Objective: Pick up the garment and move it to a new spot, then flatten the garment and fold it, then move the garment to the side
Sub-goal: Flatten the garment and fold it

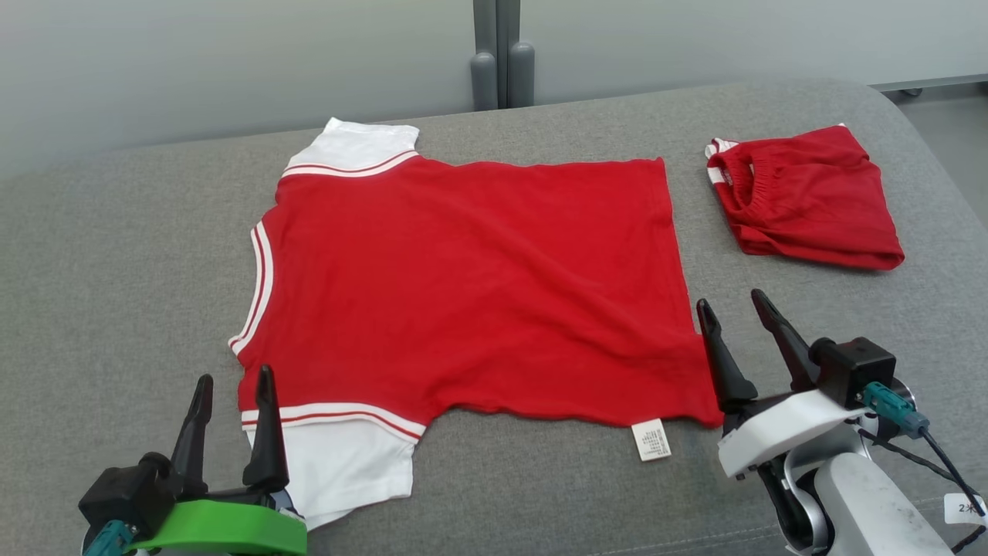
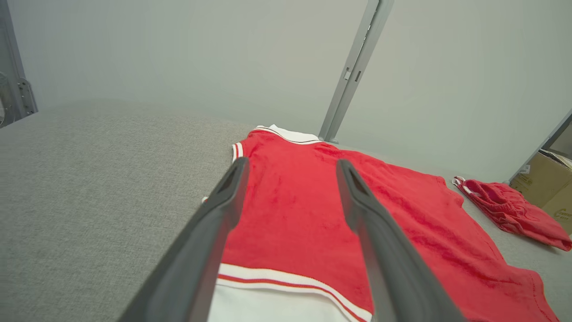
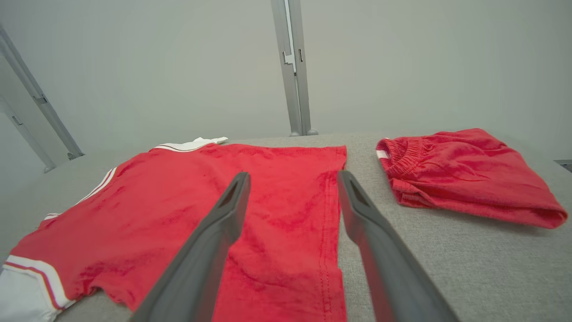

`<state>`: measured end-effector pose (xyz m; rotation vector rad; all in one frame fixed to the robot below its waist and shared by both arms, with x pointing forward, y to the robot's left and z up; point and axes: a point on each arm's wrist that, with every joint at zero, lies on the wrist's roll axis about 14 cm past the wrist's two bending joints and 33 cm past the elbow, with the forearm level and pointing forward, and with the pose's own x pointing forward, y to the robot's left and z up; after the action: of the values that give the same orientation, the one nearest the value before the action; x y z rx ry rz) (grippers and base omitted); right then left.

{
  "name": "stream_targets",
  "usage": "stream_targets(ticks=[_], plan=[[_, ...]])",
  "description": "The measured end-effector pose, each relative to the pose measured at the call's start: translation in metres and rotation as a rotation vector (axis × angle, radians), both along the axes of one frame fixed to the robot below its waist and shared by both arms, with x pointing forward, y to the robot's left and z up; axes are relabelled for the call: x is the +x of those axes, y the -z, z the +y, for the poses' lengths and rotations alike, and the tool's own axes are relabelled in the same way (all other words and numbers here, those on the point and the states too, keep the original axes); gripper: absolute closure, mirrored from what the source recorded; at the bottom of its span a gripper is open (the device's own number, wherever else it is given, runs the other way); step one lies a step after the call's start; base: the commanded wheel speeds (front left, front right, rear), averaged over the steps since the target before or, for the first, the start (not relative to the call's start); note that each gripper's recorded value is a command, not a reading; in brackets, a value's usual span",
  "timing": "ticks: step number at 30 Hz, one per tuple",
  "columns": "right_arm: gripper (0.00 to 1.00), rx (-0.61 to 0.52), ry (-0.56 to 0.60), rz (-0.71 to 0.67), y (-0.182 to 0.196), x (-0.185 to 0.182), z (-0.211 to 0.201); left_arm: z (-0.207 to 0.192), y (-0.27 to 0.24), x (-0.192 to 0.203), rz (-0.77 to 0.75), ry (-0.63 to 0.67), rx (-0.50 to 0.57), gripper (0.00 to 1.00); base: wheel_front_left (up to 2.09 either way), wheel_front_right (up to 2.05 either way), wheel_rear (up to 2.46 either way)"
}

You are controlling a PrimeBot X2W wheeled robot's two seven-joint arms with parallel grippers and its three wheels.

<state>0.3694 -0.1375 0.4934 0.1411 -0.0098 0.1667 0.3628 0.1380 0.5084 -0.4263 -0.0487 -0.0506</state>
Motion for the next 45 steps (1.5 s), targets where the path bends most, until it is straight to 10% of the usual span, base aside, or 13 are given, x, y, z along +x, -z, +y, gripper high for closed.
stream_targets(ticks=[45], plan=[[0.0,-0.031,-0.037,0.029,0.011,-0.012,0.009,0.001,0.017,-0.027,0.058,-0.006,0.019,0.0,0.0,0.0,0.0]])
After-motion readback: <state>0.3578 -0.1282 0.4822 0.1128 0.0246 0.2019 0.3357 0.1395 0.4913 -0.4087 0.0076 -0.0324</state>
